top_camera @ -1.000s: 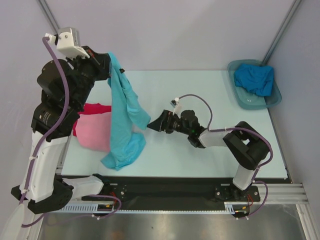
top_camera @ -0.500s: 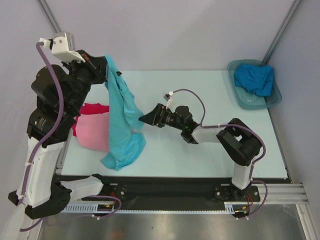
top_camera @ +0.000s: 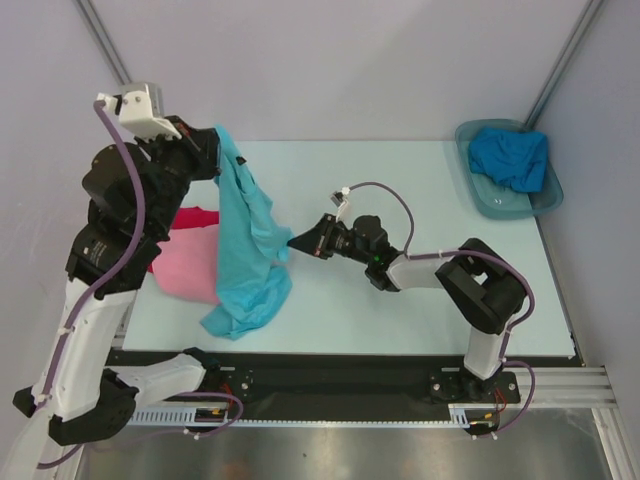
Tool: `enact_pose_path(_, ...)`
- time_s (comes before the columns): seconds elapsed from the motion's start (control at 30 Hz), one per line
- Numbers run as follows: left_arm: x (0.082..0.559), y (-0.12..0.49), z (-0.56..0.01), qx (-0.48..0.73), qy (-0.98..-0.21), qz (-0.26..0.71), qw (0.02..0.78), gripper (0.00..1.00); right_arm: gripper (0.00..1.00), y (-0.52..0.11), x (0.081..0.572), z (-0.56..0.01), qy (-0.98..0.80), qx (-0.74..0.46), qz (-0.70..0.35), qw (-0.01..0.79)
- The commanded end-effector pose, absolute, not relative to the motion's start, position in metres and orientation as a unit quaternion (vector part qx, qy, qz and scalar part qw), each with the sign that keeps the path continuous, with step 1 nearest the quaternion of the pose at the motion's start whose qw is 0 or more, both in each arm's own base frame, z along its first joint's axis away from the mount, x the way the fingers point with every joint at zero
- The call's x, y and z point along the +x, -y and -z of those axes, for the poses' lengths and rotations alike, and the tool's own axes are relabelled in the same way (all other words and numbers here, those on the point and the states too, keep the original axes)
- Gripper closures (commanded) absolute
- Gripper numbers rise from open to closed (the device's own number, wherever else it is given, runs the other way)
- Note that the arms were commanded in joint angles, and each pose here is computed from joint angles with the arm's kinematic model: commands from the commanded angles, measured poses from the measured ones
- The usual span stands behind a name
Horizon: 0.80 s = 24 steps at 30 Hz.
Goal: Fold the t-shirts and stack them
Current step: Flatten the tshirt out
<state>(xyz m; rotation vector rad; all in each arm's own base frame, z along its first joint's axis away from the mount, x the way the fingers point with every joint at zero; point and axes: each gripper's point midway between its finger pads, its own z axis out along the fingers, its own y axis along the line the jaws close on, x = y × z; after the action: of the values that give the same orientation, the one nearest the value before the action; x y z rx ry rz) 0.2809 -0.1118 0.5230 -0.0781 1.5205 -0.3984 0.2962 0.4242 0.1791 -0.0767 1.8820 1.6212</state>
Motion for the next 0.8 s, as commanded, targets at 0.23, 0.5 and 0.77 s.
enact_pose_path(0.23,0.324,0.110,-0.431,-0.043,-0.723,0.093,0.684,1.00,1.00,-0.360,0.359,-0.219,-0.719,-0.009,-0.557,0.415)
enact_pose_path(0.5,0.368,0.111,-0.370,-0.047,-0.764,0.055,0.641,1.00,1.00,-0.327,0.428,-0.266,-0.712,0.000,-0.531,0.460)
enact_pose_path(0.77,0.404,0.103,-0.325,-0.093,-0.785,-0.008,0.612,1.00,1.00,-0.369,0.494,-0.284,-0.700,-0.024,-0.554,0.451)
